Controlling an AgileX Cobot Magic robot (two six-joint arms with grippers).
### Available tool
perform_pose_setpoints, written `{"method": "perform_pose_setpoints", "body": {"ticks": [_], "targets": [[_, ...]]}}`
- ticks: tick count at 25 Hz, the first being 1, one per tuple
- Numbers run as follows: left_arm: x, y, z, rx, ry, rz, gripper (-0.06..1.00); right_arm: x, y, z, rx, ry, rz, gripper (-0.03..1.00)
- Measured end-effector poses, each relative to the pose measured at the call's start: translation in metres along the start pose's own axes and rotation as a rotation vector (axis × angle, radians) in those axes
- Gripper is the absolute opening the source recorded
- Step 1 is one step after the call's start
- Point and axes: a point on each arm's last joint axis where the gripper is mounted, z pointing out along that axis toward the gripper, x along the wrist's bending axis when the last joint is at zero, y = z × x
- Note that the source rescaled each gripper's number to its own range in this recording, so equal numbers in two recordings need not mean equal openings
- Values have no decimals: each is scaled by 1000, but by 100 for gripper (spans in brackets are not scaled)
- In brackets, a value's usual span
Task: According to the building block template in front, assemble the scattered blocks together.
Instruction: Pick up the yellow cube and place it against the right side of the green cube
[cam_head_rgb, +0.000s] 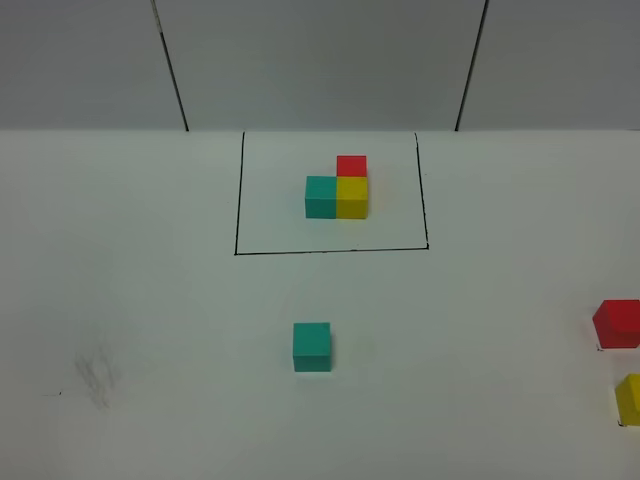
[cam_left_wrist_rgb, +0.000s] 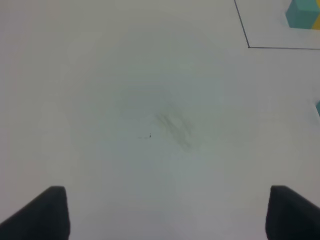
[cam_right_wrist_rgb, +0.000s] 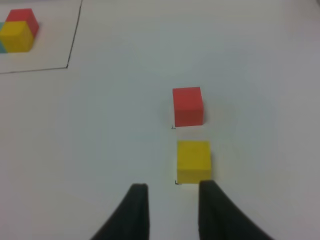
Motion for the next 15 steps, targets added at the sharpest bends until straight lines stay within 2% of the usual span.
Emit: {"method": "perform_pose_setpoints", "body": {"ticks": [5, 8, 12, 15], "targets": [[0, 0, 0, 0, 0, 0, 95, 6, 1, 0, -8, 62, 35, 2], [0, 0, 0, 0, 0, 0, 95, 6, 1, 0, -12, 70, 40, 10], [0, 0, 0, 0, 0, 0, 95, 6, 1, 0, -12, 72, 41, 36], [0, 0, 0, 0, 0, 0, 95, 6, 4, 4, 16, 70, 47, 67]]}}
